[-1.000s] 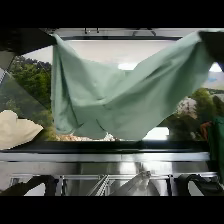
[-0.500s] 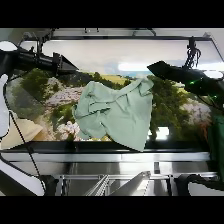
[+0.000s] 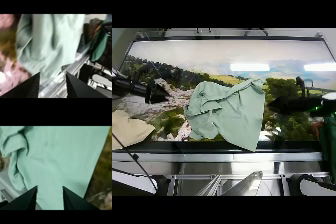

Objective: Fold the shirts.

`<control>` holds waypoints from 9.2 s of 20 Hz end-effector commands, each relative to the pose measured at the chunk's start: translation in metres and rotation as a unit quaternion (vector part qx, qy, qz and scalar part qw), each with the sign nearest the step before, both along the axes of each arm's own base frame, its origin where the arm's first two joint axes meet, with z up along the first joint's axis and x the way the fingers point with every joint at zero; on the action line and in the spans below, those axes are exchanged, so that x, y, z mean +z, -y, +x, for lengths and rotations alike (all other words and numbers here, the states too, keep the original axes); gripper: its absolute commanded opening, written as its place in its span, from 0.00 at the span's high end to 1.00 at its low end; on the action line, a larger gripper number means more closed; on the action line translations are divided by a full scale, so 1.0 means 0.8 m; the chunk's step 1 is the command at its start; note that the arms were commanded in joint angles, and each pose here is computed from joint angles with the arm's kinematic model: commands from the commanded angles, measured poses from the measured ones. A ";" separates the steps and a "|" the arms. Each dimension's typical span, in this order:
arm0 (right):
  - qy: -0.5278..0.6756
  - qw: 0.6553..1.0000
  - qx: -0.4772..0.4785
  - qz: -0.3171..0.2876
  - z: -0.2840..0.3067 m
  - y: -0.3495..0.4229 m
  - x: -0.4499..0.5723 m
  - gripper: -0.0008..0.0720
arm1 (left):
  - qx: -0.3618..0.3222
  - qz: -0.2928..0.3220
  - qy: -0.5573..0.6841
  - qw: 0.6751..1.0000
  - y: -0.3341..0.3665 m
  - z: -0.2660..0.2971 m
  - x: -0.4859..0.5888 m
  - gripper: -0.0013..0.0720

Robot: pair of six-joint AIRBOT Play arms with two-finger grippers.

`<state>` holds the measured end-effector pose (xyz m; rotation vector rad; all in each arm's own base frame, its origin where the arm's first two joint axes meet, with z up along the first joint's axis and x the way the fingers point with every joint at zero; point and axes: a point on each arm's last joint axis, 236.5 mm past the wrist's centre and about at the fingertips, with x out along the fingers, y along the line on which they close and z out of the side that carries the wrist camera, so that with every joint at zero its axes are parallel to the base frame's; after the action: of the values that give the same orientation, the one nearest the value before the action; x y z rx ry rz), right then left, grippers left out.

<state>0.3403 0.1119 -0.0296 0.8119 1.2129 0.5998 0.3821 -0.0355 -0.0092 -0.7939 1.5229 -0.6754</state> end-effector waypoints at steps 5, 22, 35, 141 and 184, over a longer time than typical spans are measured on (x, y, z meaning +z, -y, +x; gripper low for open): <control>-0.154 0.987 -0.050 -0.011 -0.144 -0.030 -0.083 0.48 | 0.024 0.063 -0.098 0.993 0.010 -0.114 -0.093 0.53; -0.144 0.988 -0.055 -0.004 -0.136 -0.116 -0.111 0.50 | -0.044 0.132 0.016 0.990 0.128 -0.070 -0.153 0.53; 0.060 0.990 -0.027 0.126 -0.070 -0.090 0.119 0.97 | -0.008 -0.073 0.144 0.987 0.130 -0.067 0.074 0.95; 0.307 0.927 -0.215 0.001 0.328 0.161 0.041 0.97 | 0.164 -0.251 0.224 0.927 0.039 0.272 0.032 0.95; -0.170 0.973 -0.035 -0.155 -0.024 0.234 -0.076 0.62 | 0.043 0.032 -0.035 0.998 -0.071 0.053 -0.043 0.65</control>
<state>0.3850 -0.0790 -0.0821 0.7059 1.3851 0.2866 0.4586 0.0011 -0.0389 -0.9317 1.5107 -0.6382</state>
